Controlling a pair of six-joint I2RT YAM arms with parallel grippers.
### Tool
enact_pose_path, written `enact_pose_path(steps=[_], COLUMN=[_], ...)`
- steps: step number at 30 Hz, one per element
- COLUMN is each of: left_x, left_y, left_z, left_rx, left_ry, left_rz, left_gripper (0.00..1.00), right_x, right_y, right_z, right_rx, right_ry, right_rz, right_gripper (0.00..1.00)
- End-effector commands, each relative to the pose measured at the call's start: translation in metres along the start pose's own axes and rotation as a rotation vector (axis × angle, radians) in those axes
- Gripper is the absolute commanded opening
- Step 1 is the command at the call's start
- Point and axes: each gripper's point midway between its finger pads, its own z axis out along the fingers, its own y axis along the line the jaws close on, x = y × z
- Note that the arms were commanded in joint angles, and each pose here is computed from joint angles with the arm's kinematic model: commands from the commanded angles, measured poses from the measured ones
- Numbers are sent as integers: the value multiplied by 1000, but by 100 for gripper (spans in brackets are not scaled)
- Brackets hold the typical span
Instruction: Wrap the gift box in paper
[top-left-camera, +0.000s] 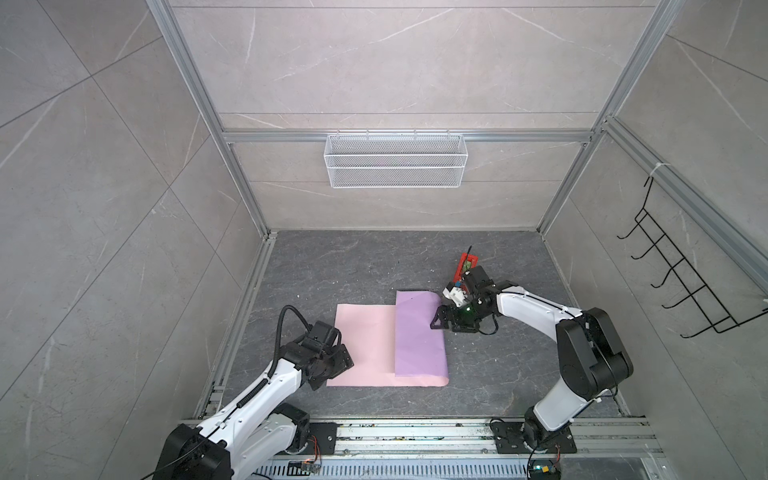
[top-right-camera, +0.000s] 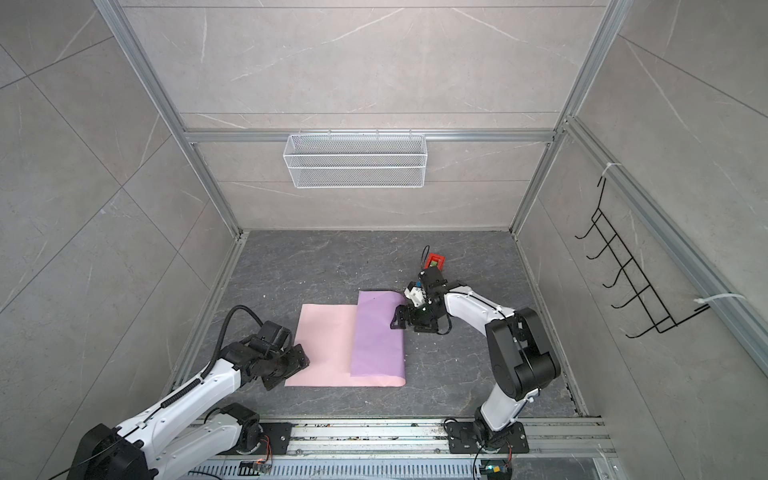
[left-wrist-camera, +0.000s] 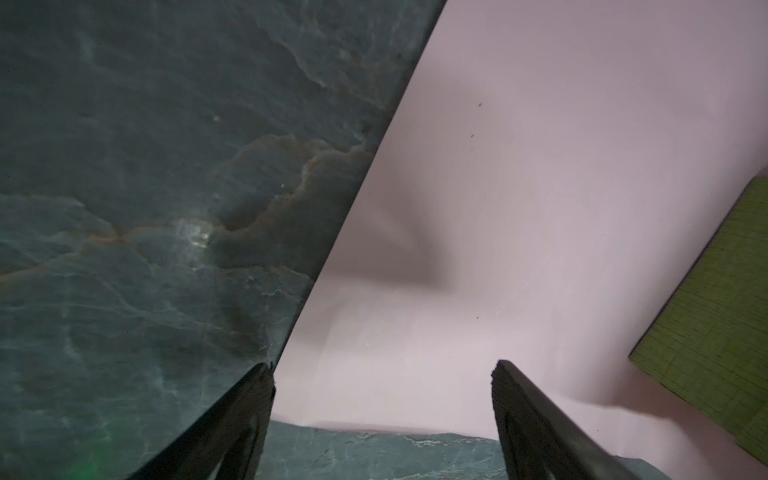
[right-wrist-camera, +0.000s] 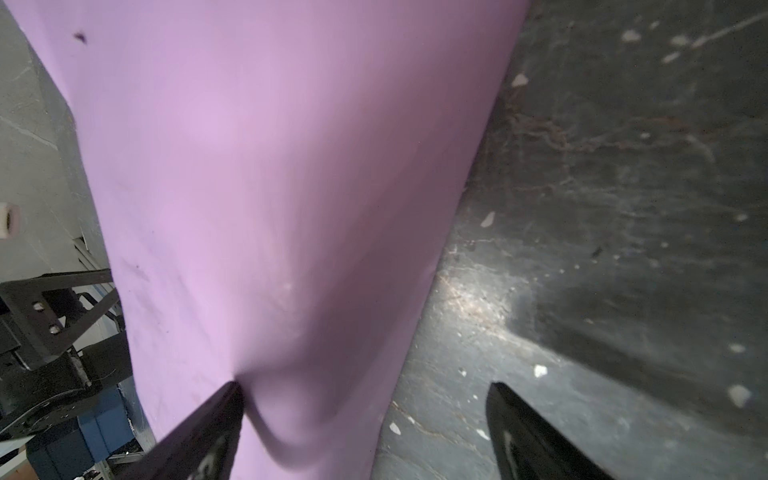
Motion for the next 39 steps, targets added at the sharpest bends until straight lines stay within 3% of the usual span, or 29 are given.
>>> enact_pose_path(steps=[1, 8, 21, 25, 35, 39], left_x=[5, 17, -18, -28, -51, -59], left_y=[11, -10, -66, -71, -78, -75], left_z=[-3, 14, 6, 6, 0, 0], left_rx=[-52, 9, 235, 249, 368, 385], left_ry=[5, 125, 32, 10, 23, 50], left_rz=[-20, 46, 162, 205, 160, 91], left_gripper=[85, 85, 84, 84, 82, 82], right_x=[22, 21, 20, 21, 20, 20], right_y=[-28, -28, -28, -27, -28, -28], right_z=[16, 17, 17, 16, 16, 17], right_rx=[122, 121, 121, 122, 124, 124], right_ry=[85, 84, 84, 85, 88, 87], right_rz=[22, 18, 19, 19, 18, 17], right_gripper=[92, 92, 92, 92, 92, 92])
